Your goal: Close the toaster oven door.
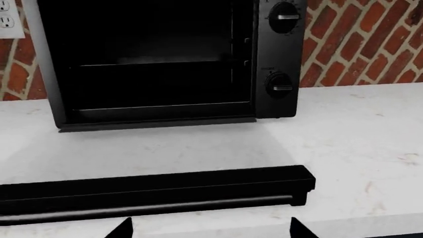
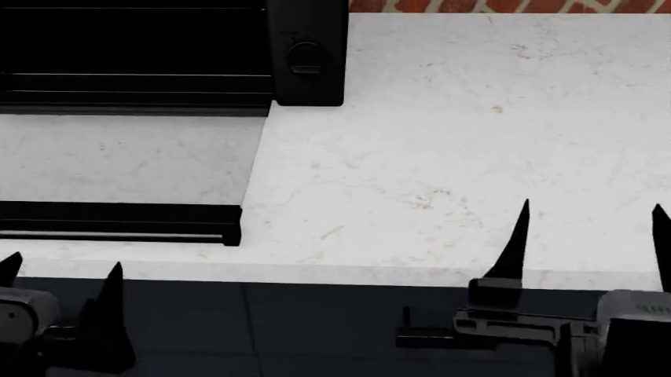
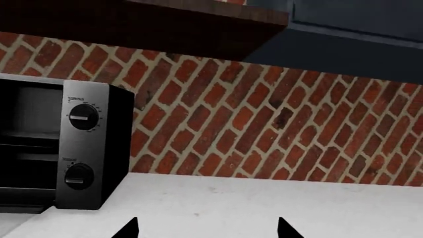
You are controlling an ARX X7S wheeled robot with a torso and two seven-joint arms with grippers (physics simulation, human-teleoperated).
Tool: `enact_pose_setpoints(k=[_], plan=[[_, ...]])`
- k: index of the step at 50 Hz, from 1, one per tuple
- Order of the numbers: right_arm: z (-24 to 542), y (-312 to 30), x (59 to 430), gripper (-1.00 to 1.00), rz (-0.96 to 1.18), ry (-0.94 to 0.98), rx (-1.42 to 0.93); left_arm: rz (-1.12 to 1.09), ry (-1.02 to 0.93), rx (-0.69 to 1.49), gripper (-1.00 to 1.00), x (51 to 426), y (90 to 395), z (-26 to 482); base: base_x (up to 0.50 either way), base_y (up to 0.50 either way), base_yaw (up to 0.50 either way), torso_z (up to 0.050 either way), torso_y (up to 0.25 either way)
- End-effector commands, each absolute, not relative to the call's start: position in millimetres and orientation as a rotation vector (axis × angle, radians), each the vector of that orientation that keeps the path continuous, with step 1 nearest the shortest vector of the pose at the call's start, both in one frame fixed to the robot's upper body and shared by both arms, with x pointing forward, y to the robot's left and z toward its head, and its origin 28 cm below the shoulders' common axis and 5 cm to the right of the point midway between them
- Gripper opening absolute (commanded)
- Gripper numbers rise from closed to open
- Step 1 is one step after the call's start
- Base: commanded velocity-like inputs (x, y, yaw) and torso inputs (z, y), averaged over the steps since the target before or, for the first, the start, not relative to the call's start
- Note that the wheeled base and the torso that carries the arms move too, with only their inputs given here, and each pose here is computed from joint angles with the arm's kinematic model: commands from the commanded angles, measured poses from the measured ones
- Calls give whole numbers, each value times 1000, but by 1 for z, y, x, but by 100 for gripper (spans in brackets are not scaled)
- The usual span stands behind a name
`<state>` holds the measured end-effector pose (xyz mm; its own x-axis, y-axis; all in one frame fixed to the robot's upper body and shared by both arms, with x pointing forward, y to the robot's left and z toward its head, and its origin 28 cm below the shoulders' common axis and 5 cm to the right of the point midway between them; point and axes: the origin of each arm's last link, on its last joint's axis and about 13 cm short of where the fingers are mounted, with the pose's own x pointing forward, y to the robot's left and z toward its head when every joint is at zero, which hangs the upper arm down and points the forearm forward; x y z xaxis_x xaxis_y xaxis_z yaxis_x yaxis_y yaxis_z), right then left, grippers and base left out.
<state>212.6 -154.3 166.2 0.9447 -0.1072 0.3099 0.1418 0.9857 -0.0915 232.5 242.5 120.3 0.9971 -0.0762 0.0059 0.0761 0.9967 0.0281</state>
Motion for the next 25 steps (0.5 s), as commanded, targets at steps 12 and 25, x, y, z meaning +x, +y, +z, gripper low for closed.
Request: enact_pose_setpoints(k=[12, 25], plan=[[294, -192, 166, 100, -255, -578, -298, -47, -41, 133, 100, 248, 280, 213, 0, 0, 0, 0, 0], [289, -190, 168, 100, -245, -557, -315, -65, -89, 137, 100, 248, 283, 211, 0, 332, 0, 0, 0]])
